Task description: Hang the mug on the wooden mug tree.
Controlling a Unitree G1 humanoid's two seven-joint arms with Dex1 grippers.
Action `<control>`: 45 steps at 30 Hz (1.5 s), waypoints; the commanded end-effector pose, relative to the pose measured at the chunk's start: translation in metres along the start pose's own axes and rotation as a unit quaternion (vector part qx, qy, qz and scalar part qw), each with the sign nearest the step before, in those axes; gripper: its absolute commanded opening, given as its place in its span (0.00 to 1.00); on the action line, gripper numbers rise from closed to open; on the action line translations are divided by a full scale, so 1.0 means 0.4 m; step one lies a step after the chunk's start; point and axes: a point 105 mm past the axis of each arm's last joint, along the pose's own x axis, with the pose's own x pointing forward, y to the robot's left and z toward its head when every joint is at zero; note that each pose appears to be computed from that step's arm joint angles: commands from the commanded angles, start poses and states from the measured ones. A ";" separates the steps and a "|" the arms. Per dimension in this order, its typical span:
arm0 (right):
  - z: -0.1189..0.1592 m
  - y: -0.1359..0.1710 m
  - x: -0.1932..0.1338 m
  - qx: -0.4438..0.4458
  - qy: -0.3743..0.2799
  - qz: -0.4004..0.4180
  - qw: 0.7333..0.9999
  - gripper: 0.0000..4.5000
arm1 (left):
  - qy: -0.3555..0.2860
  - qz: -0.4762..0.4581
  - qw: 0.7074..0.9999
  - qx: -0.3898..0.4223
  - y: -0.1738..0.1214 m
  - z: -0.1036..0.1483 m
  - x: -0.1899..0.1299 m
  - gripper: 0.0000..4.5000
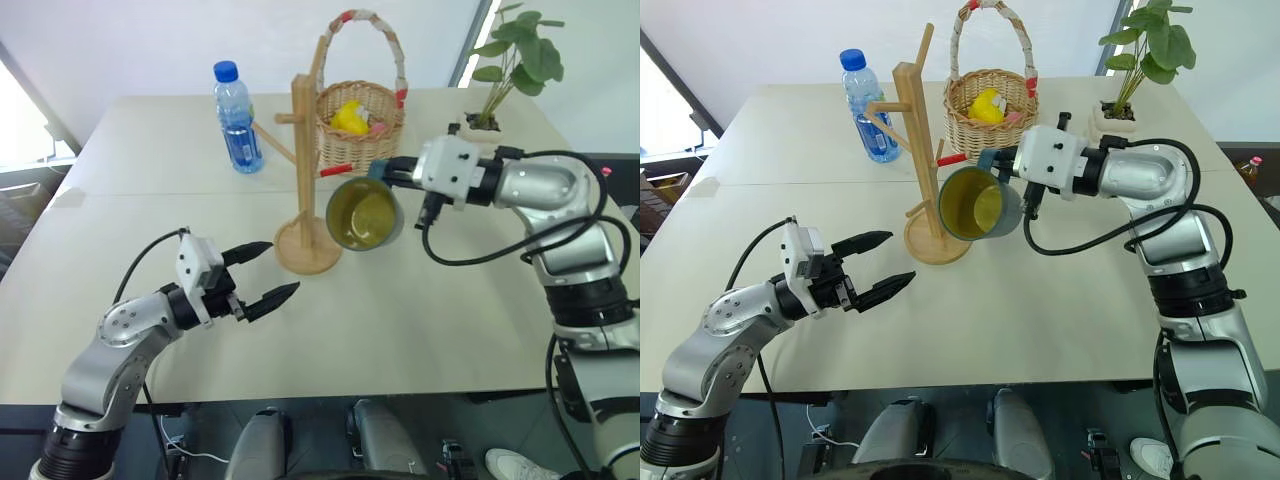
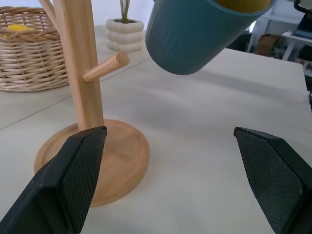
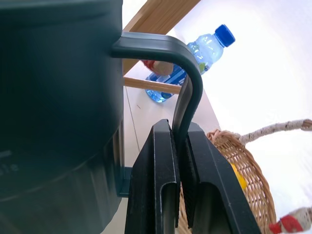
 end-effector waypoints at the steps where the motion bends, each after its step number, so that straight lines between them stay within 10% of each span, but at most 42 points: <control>1: 0.032 -0.029 0.009 -0.030 -0.015 -0.005 0.999 0.01 | -0.020 -0.001 1.000 0.016 -0.006 0.041 -0.005 1.00; 34: 0.010 -0.046 0.101 -0.025 -0.001 0.010 1.000 0.01 | -0.051 -0.016 0.998 0.025 -0.008 0.093 0.014 1.00; 40: 0.021 -0.070 0.081 -0.045 -0.001 -0.010 0.999 0.68 | -0.051 -0.014 0.998 0.024 -0.006 0.091 0.013 1.00; 45: 0.033 -0.097 0.009 -0.042 -0.003 -0.035 0.999 0.68 | -0.049 -0.004 0.999 0.015 0.002 0.082 0.014 1.00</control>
